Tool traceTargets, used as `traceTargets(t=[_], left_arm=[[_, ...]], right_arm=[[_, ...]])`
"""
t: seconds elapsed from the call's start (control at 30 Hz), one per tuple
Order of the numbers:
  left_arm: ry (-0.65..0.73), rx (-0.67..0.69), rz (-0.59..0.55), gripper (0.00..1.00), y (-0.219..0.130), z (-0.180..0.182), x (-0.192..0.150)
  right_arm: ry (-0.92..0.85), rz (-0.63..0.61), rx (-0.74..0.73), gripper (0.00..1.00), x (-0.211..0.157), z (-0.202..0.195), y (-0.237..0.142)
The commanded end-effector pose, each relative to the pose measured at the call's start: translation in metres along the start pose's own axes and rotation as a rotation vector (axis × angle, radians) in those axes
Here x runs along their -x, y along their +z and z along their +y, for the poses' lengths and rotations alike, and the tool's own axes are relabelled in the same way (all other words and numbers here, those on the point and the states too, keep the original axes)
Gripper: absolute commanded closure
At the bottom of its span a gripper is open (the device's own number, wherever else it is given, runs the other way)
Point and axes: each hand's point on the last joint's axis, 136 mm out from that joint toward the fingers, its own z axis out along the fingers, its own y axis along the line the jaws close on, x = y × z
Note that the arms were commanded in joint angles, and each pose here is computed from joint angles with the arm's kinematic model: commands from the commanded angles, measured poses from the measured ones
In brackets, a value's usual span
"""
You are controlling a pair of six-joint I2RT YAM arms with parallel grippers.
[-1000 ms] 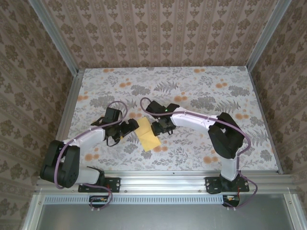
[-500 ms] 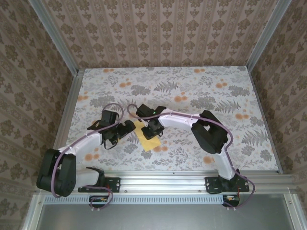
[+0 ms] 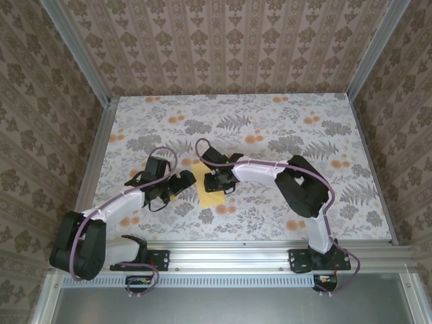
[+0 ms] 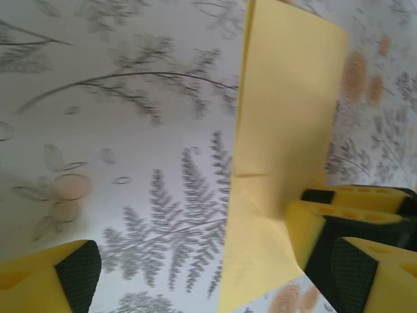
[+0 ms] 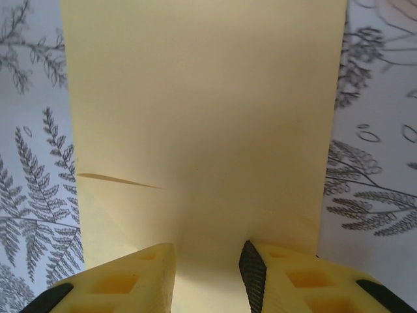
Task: Fold a paper plane with a square sheet of paper (pick it up from the middle)
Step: Fold the triangle a second time at the center of the table.
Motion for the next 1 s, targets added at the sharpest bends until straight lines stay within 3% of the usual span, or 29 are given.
traceTargets(t=[0.0,0.13,0.27,0.6,0.73,0.83,0.97], left_arm=[[-0.015,-0.101,0.022,0.14,0.008,-0.018,-0.005],[-0.023,-0.136,0.033,0.31,0.017,-0.026,-0.007],[0.004,-0.171,0.072,0.42,0.028,-0.039,-0.018],[-0.007,-0.150,0.084,0.55,0.046,-0.041,-0.014],[-0.013,-0.136,0.095,0.61,0.052,-0.040,-0.013],[-0.012,-0.130,0.101,0.66,0.055,-0.040,-0.013],[-0.014,-0.107,0.100,0.68,0.056,-0.037,-0.012]], right_arm=[[0.262,0.015,-0.019,0.64,-0.017,-0.023,0.013],[0.368,-0.017,0.069,0.68,-0.011,-0.025,0.005],[0.414,0.001,0.137,0.72,-0.009,-0.028,0.005],[0.446,0.009,0.363,0.85,0.011,-0.008,-0.008],[0.393,-0.026,0.482,0.88,0.029,0.014,-0.032],[0.350,-0.054,0.487,0.88,0.037,0.019,-0.044],[0.306,-0.061,0.388,0.88,0.036,0.005,-0.038]])
